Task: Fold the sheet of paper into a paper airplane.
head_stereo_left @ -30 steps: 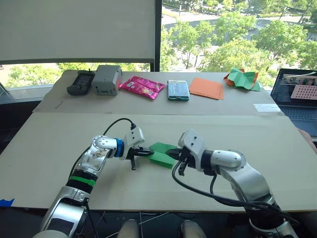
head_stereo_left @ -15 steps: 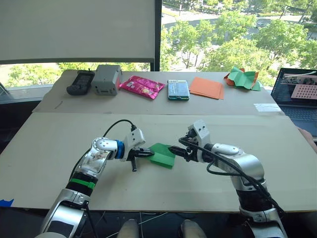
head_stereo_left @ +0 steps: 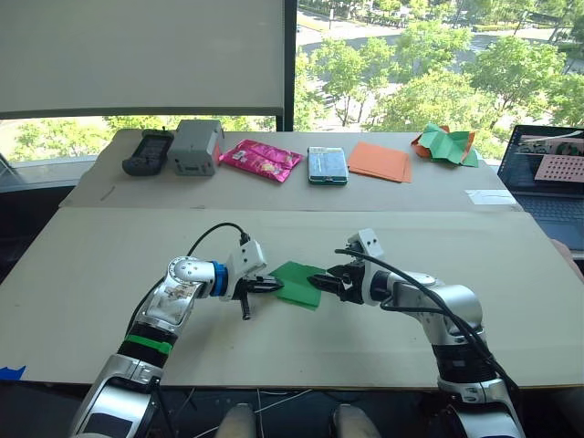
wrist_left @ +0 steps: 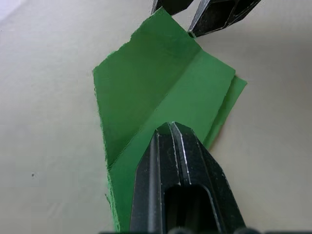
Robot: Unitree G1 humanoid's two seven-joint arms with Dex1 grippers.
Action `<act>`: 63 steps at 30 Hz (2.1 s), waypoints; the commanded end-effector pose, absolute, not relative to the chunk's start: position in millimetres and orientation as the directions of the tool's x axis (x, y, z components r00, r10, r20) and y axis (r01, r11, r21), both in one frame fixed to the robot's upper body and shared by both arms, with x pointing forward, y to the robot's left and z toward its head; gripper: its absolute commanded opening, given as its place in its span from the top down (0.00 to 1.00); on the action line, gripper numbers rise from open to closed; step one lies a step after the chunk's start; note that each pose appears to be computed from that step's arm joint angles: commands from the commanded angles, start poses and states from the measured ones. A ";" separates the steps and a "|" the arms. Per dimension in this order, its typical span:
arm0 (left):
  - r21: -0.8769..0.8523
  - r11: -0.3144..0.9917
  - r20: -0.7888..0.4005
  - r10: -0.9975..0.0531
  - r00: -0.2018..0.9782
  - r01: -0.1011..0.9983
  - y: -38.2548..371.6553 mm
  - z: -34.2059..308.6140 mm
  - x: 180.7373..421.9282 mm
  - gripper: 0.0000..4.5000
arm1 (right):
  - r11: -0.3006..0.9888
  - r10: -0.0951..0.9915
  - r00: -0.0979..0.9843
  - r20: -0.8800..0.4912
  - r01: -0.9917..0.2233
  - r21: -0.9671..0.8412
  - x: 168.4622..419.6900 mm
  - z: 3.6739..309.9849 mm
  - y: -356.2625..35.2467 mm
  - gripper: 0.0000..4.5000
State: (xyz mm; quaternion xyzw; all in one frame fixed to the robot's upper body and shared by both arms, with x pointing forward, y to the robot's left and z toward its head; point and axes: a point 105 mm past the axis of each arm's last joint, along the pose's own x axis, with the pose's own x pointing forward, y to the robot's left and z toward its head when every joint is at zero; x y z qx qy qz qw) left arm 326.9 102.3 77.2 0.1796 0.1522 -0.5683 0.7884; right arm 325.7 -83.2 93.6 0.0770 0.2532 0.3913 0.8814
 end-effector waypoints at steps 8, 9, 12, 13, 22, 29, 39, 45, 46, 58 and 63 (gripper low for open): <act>0.135 0.300 -0.418 -0.847 0.329 0.944 103.6 89.1 327.7 1.00 | 0.649 0.761 0.560 -0.328 -0.644 0.405 327.1 97.3 -76.9 0.23; 0.134 0.300 -0.418 -0.847 0.329 0.944 103.8 89.0 327.6 1.00 | 0.648 0.762 0.560 -0.325 -0.646 0.404 327.2 97.6 -76.4 0.29; 0.133 0.300 -0.421 -0.846 0.328 0.945 104.3 88.4 327.4 1.00 | 0.650 0.760 0.564 -0.323 -0.647 0.398 327.3 97.2 -75.6 0.51; 0.132 0.300 -0.421 -0.846 0.328 0.945 104.4 88.3 327.4 1.00 | 0.652 0.758 0.566 -0.324 -0.650 0.391 327.3 96.9 -75.5 0.59; 0.132 0.307 -0.423 -0.842 0.334 0.943 107.0 88.2 327.9 1.00 | 0.637 0.763 0.585 -0.276 -0.753 0.167 321.5 104.6 -68.0 0.99; 0.112 0.369 -0.409 -0.829 0.381 0.923 121.6 91.7 327.8 1.00 | 0.478 0.828 0.533 -0.176 -0.834 -0.276 293.0 117.0 -48.9 0.99; 0.070 0.445 -0.369 -0.820 0.438 0.893 141.7 108.8 322.1 1.00 | 0.166 0.808 0.507 -0.300 -0.684 -0.711 285.5 91.9 -40.9 0.99; 0.091 0.473 -0.366 -0.802 0.471 0.876 153.3 115.9 326.0 1.00 | 0.047 0.792 0.493 -0.360 -0.636 -0.770 284.5 81.0 -41.6 0.99; 0.095 0.469 -0.358 -0.807 0.469 0.878 150.7 118.7 327.2 1.00 | 0.041 0.792 0.492 -0.362 -0.634 -0.772 284.4 80.8 -41.5 0.99; 0.085 0.394 -0.322 -0.858 0.399 0.915 113.0 118.6 332.8 1.00 | 0.004 0.789 0.479 -0.384 -0.630 -0.776 282.7 77.2 -40.3 0.99; 0.062 0.364 -0.381 -0.852 0.359 0.929 106.9 93.7 328.8 1.00 | 0.012 0.791 0.471 -0.391 -0.651 -0.759 280.9 76.9 -38.4 0.99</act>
